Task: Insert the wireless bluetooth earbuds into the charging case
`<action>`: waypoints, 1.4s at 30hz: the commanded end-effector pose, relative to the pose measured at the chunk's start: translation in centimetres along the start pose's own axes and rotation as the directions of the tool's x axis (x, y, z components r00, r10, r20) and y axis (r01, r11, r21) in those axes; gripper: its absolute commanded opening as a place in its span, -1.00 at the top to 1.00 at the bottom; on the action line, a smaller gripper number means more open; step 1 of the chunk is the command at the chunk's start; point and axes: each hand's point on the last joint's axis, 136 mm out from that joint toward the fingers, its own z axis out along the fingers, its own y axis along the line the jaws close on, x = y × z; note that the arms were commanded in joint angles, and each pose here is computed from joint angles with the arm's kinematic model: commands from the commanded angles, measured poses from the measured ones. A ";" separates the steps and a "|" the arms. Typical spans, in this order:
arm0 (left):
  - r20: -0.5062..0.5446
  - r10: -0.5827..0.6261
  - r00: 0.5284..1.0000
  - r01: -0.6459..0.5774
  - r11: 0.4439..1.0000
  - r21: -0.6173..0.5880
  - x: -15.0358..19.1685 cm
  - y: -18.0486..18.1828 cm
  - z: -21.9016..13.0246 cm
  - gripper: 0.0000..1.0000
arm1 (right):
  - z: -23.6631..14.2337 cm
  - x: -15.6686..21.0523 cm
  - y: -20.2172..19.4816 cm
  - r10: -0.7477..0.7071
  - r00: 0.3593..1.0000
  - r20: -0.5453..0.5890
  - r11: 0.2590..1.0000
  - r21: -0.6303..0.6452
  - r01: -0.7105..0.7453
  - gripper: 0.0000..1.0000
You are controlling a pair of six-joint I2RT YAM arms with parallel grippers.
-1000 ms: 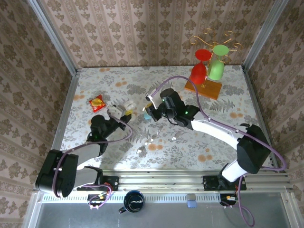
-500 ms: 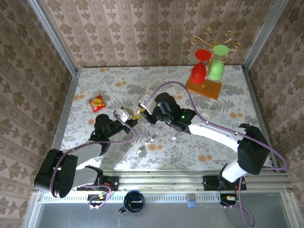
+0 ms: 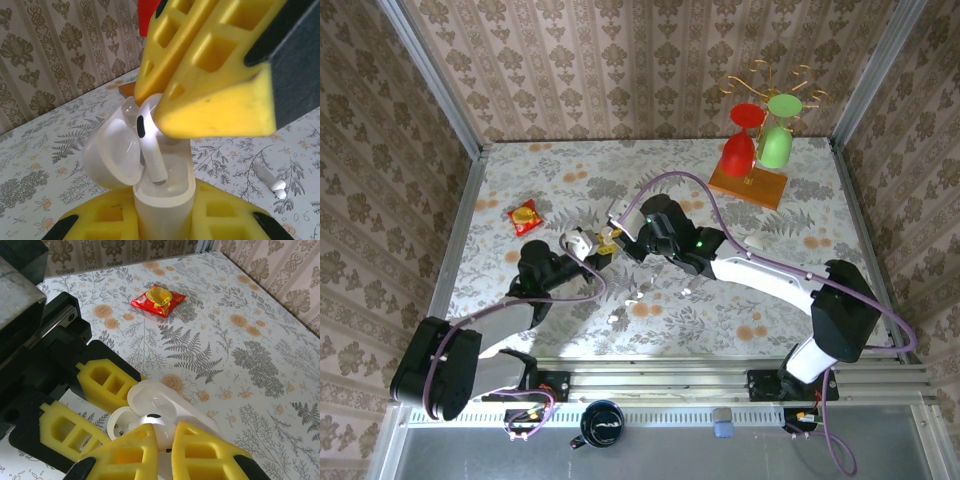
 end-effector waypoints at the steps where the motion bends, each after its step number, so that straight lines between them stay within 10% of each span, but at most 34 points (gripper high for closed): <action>1: 0.059 0.013 0.998 -0.014 1.000 0.018 -2.5 -0.1 0.1 1.00 | 0.3 -0.6 0.9 -0.024 1.000 0.001 0.999 -0.039 0.024 0.77; 11: 0.065 -0.009 0.998 0.006 0.999 0.041 -2.7 -0.5 0.1 1.00 | 1.3 0.0 2.4 -0.046 0.999 -0.029 0.994 -0.105 0.043 0.73; 25: 0.047 -0.011 0.999 0.011 1.000 0.017 -2.0 -0.1 -0.1 1.00 | -2.3 -3.0 0.5 0.089 0.990 0.110 0.993 -0.092 -0.079 0.10; 32: 0.071 0.021 0.997 -0.022 1.000 0.016 -2.1 -0.2 -0.6 1.00 | -4.7 -2.6 -2.8 0.375 0.907 0.192 0.922 -0.179 -0.344 -0.10; 42: 0.071 0.034 0.997 -0.030 0.998 -0.052 -1.7 1.0 -1.9 1.00 | -4.8 6.4 -6.5 0.680 0.733 0.016 0.728 0.111 -0.677 -0.19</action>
